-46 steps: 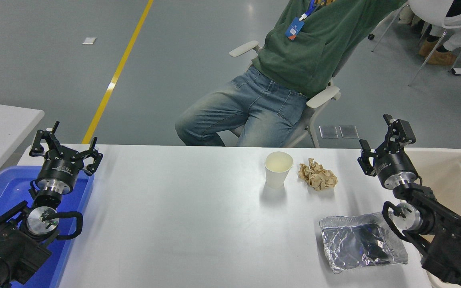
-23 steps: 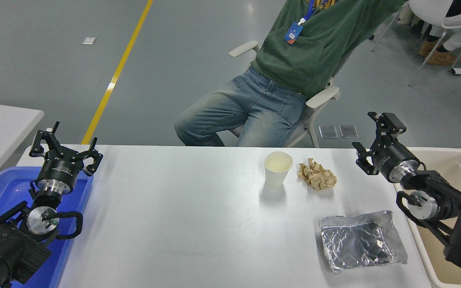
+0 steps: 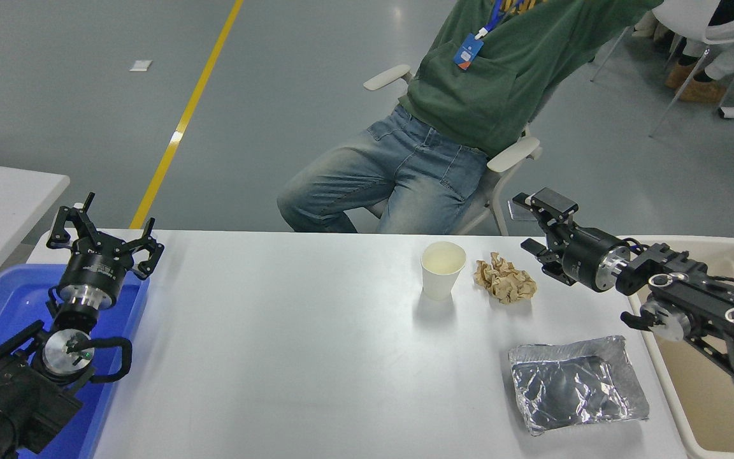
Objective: Clean the table surface
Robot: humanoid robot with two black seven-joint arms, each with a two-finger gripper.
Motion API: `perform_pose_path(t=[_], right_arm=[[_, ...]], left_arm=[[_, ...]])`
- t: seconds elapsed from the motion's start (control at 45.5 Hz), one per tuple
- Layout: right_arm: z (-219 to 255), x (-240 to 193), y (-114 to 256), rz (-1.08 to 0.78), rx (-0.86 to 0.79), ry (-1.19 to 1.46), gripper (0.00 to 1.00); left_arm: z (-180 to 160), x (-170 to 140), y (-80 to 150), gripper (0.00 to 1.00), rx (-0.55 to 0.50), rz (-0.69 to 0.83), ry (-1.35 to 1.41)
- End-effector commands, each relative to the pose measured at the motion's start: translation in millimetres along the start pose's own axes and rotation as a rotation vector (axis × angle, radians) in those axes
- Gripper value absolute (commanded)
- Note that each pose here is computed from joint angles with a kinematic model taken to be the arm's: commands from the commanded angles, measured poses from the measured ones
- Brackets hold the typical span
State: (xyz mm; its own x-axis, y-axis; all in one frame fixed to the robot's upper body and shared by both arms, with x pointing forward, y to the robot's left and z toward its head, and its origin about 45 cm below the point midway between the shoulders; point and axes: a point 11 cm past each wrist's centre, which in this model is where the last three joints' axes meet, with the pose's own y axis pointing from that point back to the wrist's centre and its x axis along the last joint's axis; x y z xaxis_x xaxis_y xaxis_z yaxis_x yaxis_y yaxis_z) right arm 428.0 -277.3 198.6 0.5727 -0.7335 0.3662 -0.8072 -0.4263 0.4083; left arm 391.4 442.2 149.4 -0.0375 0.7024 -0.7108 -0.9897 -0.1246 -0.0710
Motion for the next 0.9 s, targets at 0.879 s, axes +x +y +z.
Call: perform_pose_path(t=[0.879], right_arm=[[-52,-72,-81,-0.192,-0.372,0.665,0.98]], left_arm=[[0,0,0,1.0,0.0,-0.001,0.001]])
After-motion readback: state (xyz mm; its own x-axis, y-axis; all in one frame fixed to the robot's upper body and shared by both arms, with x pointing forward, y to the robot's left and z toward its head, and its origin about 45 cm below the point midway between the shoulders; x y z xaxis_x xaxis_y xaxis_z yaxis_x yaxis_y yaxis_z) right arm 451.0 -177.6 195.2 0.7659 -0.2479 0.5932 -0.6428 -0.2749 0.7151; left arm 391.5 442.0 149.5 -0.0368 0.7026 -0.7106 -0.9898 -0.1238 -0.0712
